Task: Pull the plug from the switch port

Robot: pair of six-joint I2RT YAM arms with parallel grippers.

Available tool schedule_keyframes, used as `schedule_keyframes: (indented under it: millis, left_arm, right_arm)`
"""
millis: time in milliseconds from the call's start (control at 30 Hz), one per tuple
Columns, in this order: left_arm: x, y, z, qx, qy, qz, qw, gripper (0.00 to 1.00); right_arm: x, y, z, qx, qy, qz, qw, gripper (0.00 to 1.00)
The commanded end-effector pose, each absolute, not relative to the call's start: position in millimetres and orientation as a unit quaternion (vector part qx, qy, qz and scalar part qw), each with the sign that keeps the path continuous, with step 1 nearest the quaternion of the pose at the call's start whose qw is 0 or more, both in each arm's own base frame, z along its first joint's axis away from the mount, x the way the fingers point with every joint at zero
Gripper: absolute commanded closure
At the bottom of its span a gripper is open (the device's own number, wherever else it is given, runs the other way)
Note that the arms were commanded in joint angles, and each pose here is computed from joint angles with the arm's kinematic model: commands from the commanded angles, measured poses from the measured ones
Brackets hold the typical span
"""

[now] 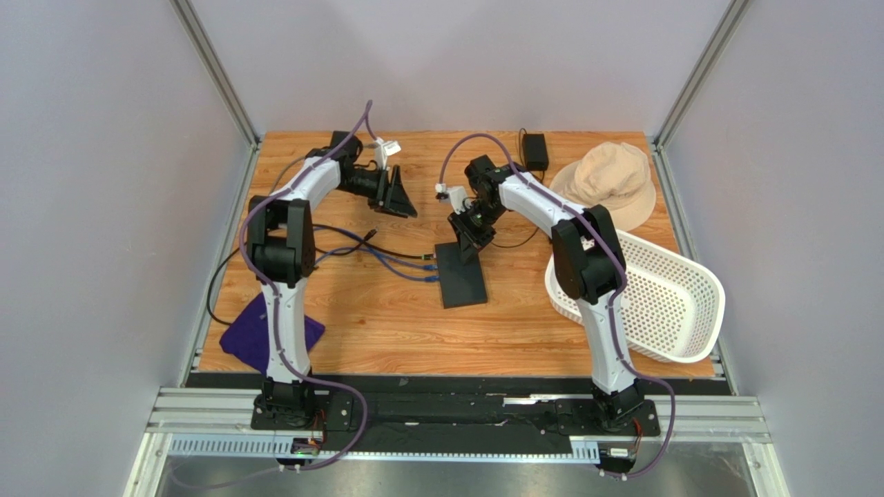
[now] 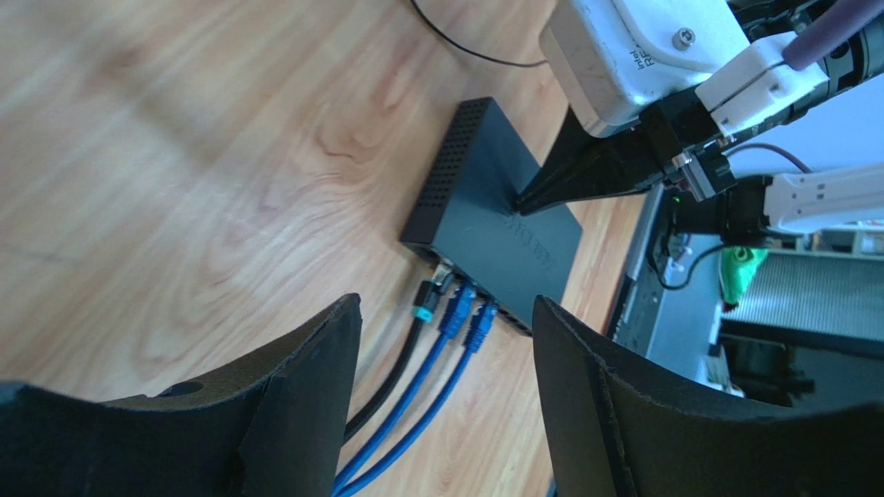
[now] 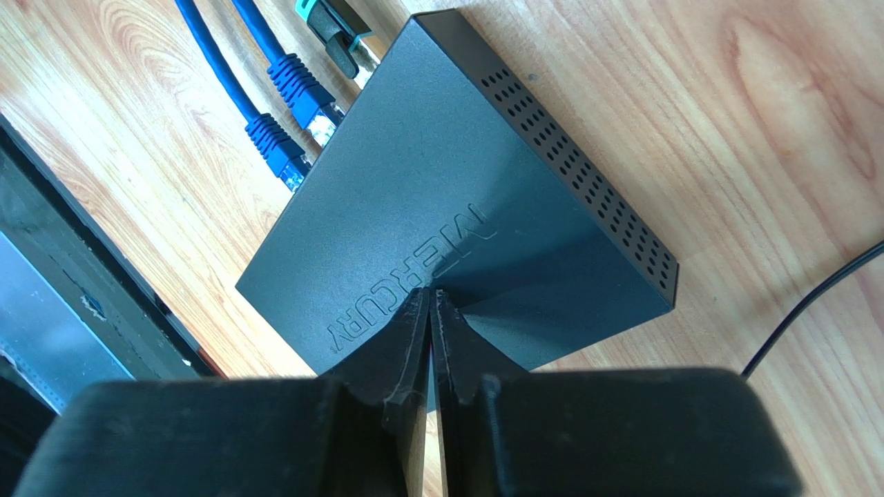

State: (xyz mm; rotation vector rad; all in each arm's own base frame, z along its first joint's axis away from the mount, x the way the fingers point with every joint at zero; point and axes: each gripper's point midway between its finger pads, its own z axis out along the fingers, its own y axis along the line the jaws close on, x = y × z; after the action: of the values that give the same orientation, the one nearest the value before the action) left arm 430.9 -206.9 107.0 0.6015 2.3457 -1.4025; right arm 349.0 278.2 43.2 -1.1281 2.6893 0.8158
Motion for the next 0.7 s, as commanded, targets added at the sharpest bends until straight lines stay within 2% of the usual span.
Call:
schedule_keyframes:
  millis: [0, 300, 667]
  left_arm:
    - [405, -224, 110, 0.267, 0.802, -0.519, 0.129, 0.31]
    - [394, -231, 64, 0.265, 0.827, -0.490, 0.072, 0.35]
    - [376, -246, 46, 0.273, 0.824, -0.495, 0.038, 0.39]
  right_arm:
    - [354, 257, 13, -0.382, 0.898, 0.213, 0.045, 0.90]
    - [354, 258, 10, -0.381, 0.899, 0.214, 0.042, 0.89]
    - [351, 258, 7, -0.376, 0.899, 0.221, 0.033, 0.89]
